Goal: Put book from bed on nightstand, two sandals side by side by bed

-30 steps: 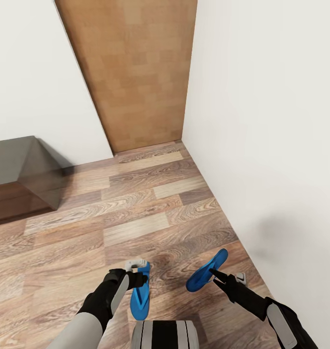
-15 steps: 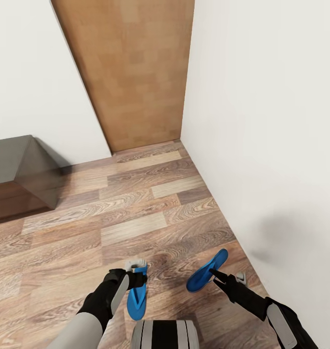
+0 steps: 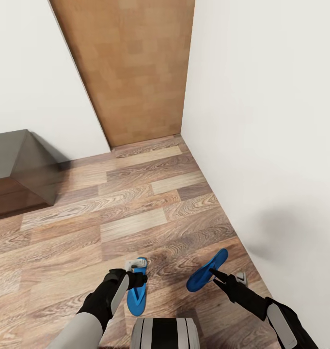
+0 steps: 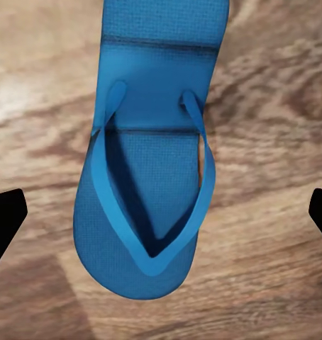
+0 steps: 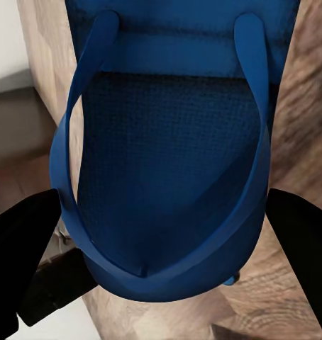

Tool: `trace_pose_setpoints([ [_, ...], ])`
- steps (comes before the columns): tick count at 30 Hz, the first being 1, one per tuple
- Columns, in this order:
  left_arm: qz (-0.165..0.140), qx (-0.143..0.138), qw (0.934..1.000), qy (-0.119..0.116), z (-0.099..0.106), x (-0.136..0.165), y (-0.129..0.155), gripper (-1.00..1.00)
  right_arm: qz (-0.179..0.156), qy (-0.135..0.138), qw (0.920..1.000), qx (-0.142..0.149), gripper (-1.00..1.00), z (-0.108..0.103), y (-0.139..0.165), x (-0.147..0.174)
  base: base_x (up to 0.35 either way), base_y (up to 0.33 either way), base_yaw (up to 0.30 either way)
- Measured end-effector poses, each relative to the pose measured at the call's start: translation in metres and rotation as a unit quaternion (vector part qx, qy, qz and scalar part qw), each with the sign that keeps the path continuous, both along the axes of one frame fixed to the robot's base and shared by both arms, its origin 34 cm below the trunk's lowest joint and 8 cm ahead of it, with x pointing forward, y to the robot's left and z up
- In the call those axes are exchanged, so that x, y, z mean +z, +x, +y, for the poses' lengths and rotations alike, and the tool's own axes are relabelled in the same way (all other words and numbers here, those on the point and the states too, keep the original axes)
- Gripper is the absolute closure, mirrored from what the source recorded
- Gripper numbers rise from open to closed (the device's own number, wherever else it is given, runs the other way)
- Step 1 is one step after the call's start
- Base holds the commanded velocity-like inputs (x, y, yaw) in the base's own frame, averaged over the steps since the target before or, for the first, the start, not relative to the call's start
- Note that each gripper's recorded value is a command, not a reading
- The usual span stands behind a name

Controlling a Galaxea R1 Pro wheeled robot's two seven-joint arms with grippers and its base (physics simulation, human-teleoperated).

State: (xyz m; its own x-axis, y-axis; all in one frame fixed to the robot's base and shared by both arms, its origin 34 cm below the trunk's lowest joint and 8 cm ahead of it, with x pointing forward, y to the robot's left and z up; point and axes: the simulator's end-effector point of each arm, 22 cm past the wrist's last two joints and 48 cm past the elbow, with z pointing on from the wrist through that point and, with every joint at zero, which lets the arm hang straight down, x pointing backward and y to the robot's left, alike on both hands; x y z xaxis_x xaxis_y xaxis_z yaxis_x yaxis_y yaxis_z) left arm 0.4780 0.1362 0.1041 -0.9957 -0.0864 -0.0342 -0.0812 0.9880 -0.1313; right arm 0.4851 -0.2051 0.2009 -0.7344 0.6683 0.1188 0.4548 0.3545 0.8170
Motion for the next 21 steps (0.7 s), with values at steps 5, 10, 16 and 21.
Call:
trace_pose_setpoints([
  [5,0.000,0.000,1.0000,0.000,0.000,0.000,0.000,-1.00,-0.002,0.002,1.0000,-0.001,1.00,-0.001,0.001,0.001,0.000,0.000,0.000],
  [10,0.010,0.000,0.9999,0.000,0.000,-0.008,-0.008,-1.00,0.009,0.000,1.0000,-0.001,1.00,-0.004,-0.005,-0.008,0.000,0.000,0.000],
  [16,0.022,0.000,0.9997,0.000,0.000,-0.018,-0.018,-1.00,0.021,0.000,0.9998,-0.001,1.00,-0.004,-0.013,-0.018,0.000,0.000,0.000],
  [21,0.033,0.000,0.9995,0.000,0.000,-0.027,-0.026,-1.00,0.031,-0.001,0.9995,-0.001,1.00,-0.004,-0.019,-0.026,0.000,0.000,0.000],
])
